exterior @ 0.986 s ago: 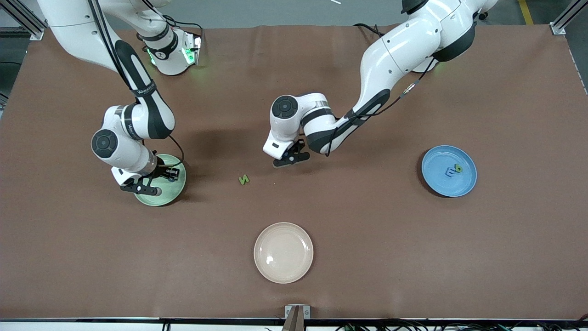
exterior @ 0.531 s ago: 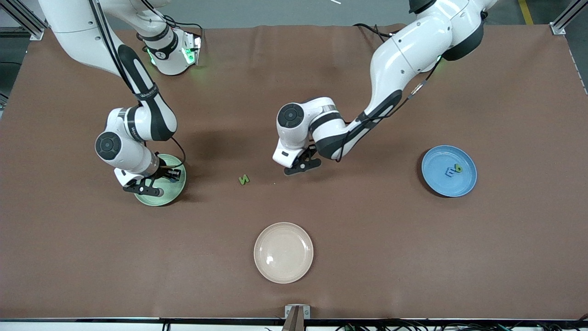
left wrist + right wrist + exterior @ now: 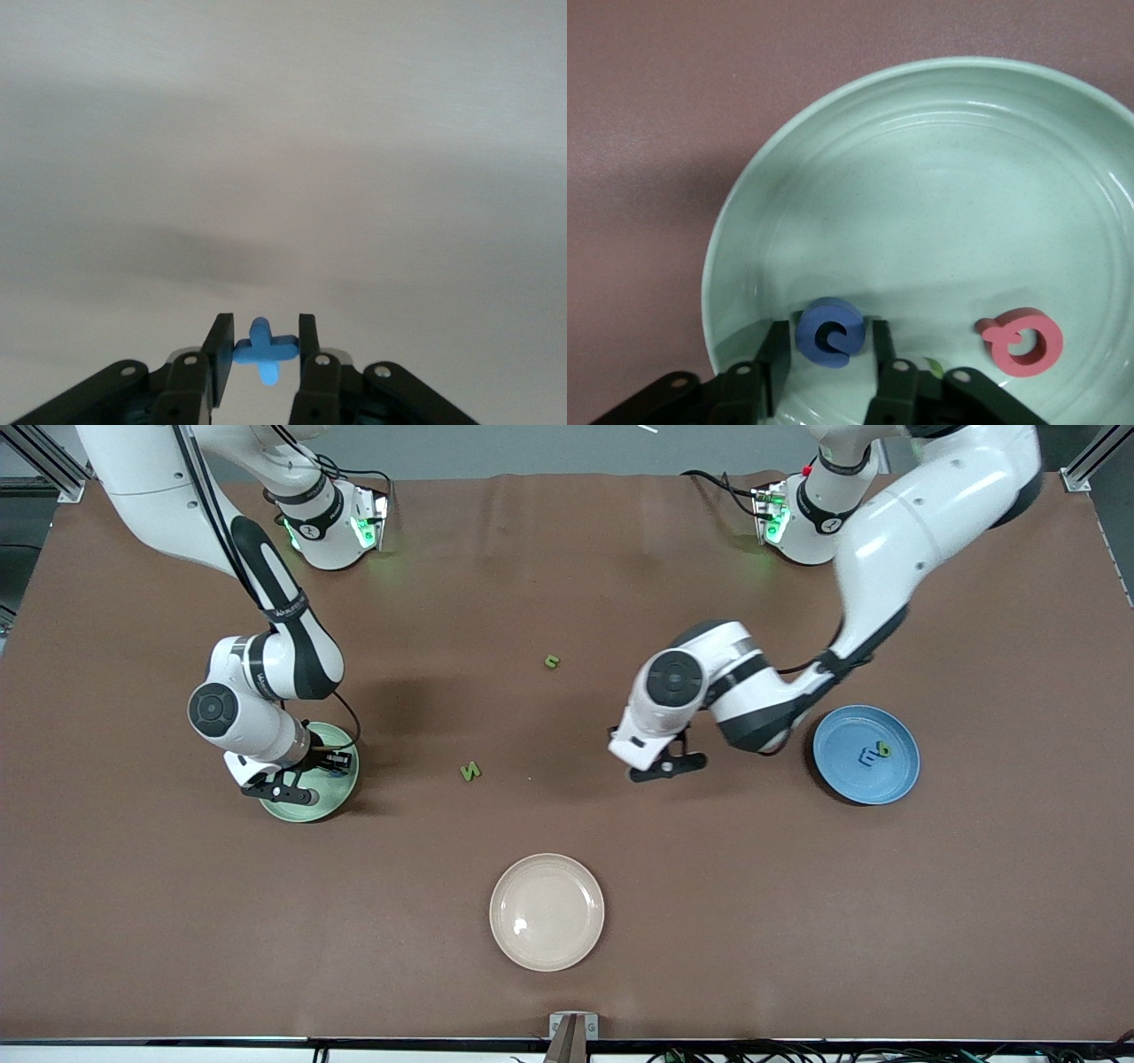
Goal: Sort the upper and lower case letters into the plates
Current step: 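Release the c on the green plate while the left gripper carries x, then release the x in the blue plate while the right gripper reaches N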
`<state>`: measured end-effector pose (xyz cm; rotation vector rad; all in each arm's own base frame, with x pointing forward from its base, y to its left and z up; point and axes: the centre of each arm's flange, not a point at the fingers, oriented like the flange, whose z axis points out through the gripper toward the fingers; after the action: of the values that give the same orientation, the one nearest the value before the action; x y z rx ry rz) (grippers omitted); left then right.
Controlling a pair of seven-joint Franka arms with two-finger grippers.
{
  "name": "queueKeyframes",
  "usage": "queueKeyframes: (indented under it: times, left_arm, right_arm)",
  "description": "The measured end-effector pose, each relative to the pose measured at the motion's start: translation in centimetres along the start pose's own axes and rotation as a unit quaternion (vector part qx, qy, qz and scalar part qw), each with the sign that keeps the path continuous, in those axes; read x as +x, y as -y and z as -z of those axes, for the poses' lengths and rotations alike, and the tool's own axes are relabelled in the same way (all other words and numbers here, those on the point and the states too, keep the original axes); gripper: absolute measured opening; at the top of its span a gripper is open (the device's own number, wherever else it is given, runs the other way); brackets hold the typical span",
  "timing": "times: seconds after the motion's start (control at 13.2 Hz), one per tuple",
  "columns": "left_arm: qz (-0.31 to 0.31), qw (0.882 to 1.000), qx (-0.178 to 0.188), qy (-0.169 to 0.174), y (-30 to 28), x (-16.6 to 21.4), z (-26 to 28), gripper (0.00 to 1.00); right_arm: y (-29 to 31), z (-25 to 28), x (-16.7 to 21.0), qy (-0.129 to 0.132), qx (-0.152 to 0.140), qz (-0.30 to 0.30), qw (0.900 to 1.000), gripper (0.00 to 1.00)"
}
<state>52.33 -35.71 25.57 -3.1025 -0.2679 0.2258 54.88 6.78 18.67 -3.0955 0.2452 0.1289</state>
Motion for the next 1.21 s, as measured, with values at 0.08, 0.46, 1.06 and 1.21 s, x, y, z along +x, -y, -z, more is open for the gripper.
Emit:
queueKeyframes:
  times: [0.08, 0.46, 1.06, 1.21]
  left_arm:
    - [-0.009, 1.0, 0.004, -0.004, 2.7, 0.4, 0.3, 0.33]
    - [-0.05, 0.998, 0.024, -0.013, 16.7, 2.6, -0.8, 0.33]
    - [-0.098, 0.994, 0.051, -0.016, 30.7, 4.2, -3.8, 0.33]
    - [-0.108, 0.993, 0.05, -0.015, 32.3, 4.5, -4.0, 0.33]
  right_arm:
    - [0.0, 0.1, 0.1, -0.001, 0.0, 0.0, 1.0, 0.61]
    - [1.0, 2.2, 0.9, 0.036, -0.001, 0.002, 0.999, 0.96]
    - [12.1, 5.0, -1.5, 0.029, -0.004, -0.025, 0.999, 1.0]
    - [15.9, 4.7, -3.1, 0.009, 0.001, 0.007, 1.0, 1.0]
